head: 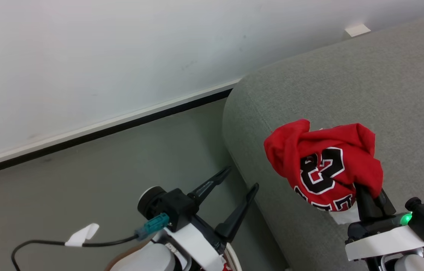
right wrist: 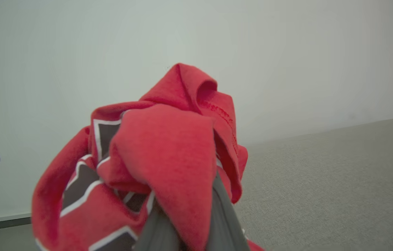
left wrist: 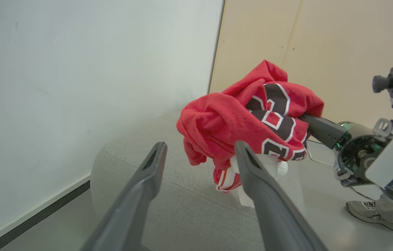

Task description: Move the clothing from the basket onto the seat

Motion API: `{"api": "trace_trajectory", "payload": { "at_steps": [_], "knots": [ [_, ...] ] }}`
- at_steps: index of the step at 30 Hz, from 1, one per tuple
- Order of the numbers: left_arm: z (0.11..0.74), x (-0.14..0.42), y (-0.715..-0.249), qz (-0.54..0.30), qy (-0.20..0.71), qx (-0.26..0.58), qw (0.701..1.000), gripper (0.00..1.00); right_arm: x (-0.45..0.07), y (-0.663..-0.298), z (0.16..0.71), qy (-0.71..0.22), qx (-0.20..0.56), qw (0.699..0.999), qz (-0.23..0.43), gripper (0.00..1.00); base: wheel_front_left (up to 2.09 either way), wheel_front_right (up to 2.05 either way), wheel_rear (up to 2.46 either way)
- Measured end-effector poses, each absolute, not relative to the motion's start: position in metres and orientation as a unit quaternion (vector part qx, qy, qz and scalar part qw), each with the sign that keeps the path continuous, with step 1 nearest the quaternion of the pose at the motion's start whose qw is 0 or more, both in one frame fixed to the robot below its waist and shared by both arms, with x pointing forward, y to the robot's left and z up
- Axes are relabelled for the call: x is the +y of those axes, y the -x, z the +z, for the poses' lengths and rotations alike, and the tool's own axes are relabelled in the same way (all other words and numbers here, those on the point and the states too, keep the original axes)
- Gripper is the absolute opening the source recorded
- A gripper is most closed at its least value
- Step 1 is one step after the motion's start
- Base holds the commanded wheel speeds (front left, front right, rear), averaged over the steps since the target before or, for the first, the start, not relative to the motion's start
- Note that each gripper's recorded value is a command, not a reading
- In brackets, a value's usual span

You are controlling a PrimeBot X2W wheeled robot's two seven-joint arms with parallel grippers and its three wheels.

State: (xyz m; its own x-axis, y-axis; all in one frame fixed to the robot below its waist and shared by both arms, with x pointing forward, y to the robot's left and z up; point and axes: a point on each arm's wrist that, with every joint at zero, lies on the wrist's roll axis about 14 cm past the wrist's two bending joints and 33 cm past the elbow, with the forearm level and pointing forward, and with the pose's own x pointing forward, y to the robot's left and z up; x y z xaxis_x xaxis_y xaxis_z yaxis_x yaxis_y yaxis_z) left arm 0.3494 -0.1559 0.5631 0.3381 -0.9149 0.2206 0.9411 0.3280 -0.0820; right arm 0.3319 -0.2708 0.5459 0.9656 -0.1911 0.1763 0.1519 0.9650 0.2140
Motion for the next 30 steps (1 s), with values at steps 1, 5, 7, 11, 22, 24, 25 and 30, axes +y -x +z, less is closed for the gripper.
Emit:
{"api": "trace_trajectory", "payload": {
  "at_steps": [1, 5, 7, 11, 22, 24, 25, 30],
  "knots": [
    [0.561, -0.159, -0.349, -0.575, 0.098, -0.065, 0.809, 1.0, -0.272, -0.33, 0.545, -0.101, -0.097, 0.986, -0.091, 0.0, 0.0, 0.0, 0.0],
    [0.555, -0.165, -0.347, -0.586, 0.096, -0.062, 0.803, 1.0, -0.275, -0.326, 0.541, -0.1, -0.092, 0.985, -0.101, 0.0, 0.0, 0.0, 0.0],
    [0.552, -0.166, -0.348, -0.587, 0.097, -0.061, 0.802, 1.0, -0.277, -0.327, 0.54, -0.099, -0.089, 0.986, -0.104, 0.0, 0.0, 0.0, 0.0],
    [0.545, -0.164, -0.355, -0.586, 0.1, -0.056, 0.802, 1.0, -0.283, -0.345, 0.548, -0.085, -0.095, 0.987, -0.099, 0.0, 0.0, 0.0, 0.0],
    [0.503, -0.133, -0.409, -0.55, 0.102, -0.03, 0.829, 1.0, -0.347, -0.437, 0.572, -0.016, -0.092, 0.989, -0.113, 0.0, 0.0, 0.0, 0.0],
    [0.492, -0.121, -0.425, -0.532, 0.103, -0.024, 0.84, 1.0, -0.363, -0.454, 0.577, 0.0, -0.09, 0.988, -0.123, 0.0, 0.0, 0.0, 0.0],
    [0.487, -0.116, -0.431, -0.527, 0.103, -0.021, 0.843, 1.0, -0.37, -0.463, 0.578, 0.006, -0.09, 0.988, -0.128, 0.0, 0.0, 0.0, 0.0],
    [0.469, -0.097, -0.459, -0.502, 0.108, -0.016, 0.858, 1.0, -0.401, -0.505, 0.569, 0.053, -0.055, 0.986, -0.145, 0.0, 0.0, 0.0, 0.0]
  ]
}}
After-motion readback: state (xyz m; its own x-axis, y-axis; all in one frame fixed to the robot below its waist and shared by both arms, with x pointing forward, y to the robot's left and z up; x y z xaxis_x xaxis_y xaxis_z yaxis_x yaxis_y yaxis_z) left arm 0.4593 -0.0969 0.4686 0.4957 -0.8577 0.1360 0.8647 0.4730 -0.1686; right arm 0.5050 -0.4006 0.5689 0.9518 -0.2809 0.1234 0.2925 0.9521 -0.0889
